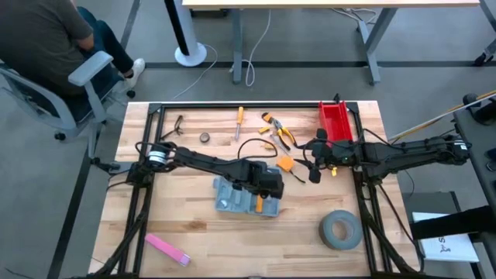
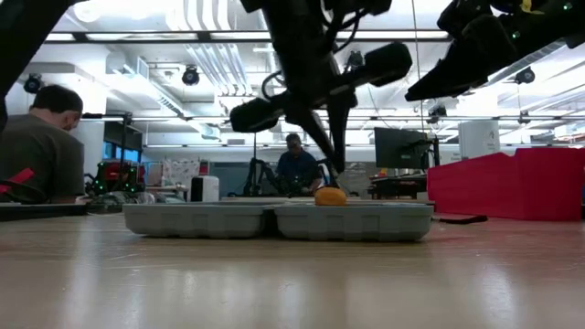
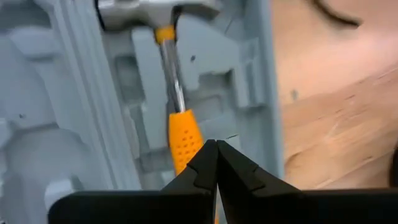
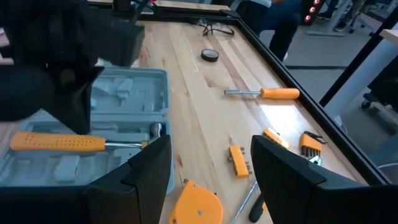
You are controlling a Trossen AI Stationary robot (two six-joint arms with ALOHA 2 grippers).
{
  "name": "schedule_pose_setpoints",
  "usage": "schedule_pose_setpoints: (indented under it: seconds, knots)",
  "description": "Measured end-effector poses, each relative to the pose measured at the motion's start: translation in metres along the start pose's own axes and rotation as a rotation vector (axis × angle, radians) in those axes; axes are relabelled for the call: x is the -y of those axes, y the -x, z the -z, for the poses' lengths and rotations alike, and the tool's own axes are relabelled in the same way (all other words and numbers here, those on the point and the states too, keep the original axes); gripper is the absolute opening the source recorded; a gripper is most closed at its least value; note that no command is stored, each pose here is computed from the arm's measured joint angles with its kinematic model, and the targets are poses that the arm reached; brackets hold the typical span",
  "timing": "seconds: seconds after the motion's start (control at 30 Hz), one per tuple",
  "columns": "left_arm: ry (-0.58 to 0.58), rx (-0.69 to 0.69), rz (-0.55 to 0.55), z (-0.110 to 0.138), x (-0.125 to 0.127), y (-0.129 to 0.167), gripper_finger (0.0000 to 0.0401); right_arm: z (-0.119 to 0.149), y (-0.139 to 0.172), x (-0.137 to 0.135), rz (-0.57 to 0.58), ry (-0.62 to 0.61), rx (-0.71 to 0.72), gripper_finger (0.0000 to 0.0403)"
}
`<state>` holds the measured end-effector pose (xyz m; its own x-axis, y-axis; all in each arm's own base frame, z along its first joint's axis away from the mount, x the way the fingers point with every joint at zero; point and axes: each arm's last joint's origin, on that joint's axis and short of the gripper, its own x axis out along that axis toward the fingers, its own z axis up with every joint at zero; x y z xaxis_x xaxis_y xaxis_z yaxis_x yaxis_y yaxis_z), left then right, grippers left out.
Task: Prefit tool cases
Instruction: Put the yellow hammer into the gray pre-fit tool case
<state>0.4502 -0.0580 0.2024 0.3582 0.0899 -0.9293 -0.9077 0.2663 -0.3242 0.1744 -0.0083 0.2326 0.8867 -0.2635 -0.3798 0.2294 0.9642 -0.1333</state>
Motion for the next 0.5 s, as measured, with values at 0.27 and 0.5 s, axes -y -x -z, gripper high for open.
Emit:
schedule_pose_setpoints:
  seconds: [0.27, 0.5]
  knots:
    - [-0.007, 0.003, -0.025, -0.005, -0.003, -0.003, 0.0001, 0.0, 0.0, 0.0, 0.0, 0.0, 0.0, 0.0199]
    - [-0.025, -0.068, -0.061, -0.002, -0.006, -0.03, 0.0001, 0.0, 0.0, 0.0, 0.0, 0.0, 0.0, 0.0199]
